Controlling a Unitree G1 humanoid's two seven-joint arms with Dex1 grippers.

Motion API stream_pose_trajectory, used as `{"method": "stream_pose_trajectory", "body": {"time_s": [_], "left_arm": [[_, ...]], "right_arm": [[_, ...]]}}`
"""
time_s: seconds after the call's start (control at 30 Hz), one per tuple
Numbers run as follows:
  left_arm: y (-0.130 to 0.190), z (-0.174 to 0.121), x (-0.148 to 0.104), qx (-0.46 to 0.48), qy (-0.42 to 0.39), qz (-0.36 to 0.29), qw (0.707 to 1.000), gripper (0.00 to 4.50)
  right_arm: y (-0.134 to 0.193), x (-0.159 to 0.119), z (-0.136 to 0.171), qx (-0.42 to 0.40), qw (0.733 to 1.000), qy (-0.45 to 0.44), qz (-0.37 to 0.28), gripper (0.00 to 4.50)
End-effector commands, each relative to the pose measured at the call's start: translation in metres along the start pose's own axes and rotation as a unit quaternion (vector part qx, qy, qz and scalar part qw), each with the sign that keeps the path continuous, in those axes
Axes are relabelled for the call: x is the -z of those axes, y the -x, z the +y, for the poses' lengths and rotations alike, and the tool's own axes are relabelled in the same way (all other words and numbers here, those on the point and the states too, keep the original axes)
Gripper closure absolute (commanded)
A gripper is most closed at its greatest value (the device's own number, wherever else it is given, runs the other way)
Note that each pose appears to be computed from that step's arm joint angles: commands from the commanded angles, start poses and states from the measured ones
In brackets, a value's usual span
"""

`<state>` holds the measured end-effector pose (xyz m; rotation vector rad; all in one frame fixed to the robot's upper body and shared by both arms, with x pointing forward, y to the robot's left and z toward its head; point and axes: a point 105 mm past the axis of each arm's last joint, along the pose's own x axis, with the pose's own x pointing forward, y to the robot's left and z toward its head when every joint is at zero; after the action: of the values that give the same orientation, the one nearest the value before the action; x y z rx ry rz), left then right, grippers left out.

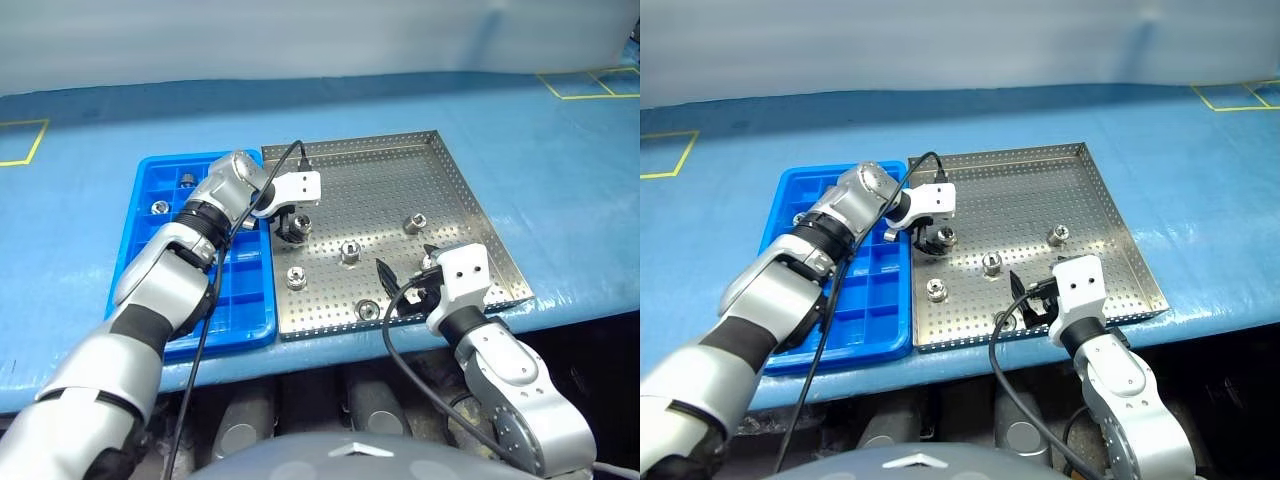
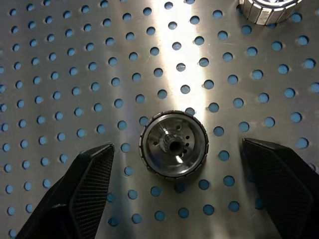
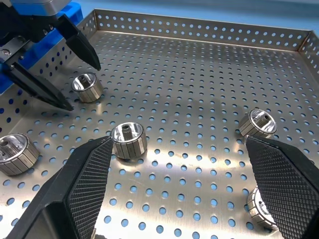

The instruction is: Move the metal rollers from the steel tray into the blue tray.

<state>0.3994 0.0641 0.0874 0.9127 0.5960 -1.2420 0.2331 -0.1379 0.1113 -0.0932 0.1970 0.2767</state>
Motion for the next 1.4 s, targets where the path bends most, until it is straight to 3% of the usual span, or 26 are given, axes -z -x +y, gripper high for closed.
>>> {"method": "stream_pose_trajectory", "body": {"time_s": [0.03,0.3,0.4,0.57,0.7,0.87,1.07,1.4], "left_arm": [[0.001,0.007,-0.005,-0.020,0.009,-0.010,1.000,0.36],[0.000,0.005,-0.005,-0.015,0.005,-0.007,1.000,2.79],[0.012,0.014,-0.016,-0.034,0.018,-0.050,0.998,2.79],[0.050,0.035,-0.043,-0.095,0.067,-0.185,0.976,2.79],[0.088,0.032,-0.030,-0.156,0.082,-0.233,0.956,2.79],[0.130,0.004,0.007,-0.233,0.122,-0.232,0.936,2.79],[0.162,-0.032,0.059,-0.313,0.187,-0.173,0.915,2.79],[0.182,-0.075,0.110,-0.406,0.259,-0.050,0.875,2.79]], "right_arm": [[0.003,-0.012,0.001,0.002,1.000,0.007,-0.029,0.00],[0.003,-0.013,-0.002,0.007,0.999,0.010,-0.031,0.00],[0.002,-0.014,-0.002,0.008,0.999,0.011,-0.032,0.00],[-0.002,-0.017,0.004,-0.011,0.999,0.001,-0.036,0.00],[-0.016,-0.022,0.029,-0.079,0.996,0.003,-0.034,0.00],[-0.034,-0.031,0.054,-0.148,0.988,0.018,-0.038,0.00],[-0.053,-0.039,0.086,-0.233,0.971,0.043,-0.044,0.00],[-0.066,-0.048,0.120,-0.308,0.948,0.048,-0.062,0.00]]}}
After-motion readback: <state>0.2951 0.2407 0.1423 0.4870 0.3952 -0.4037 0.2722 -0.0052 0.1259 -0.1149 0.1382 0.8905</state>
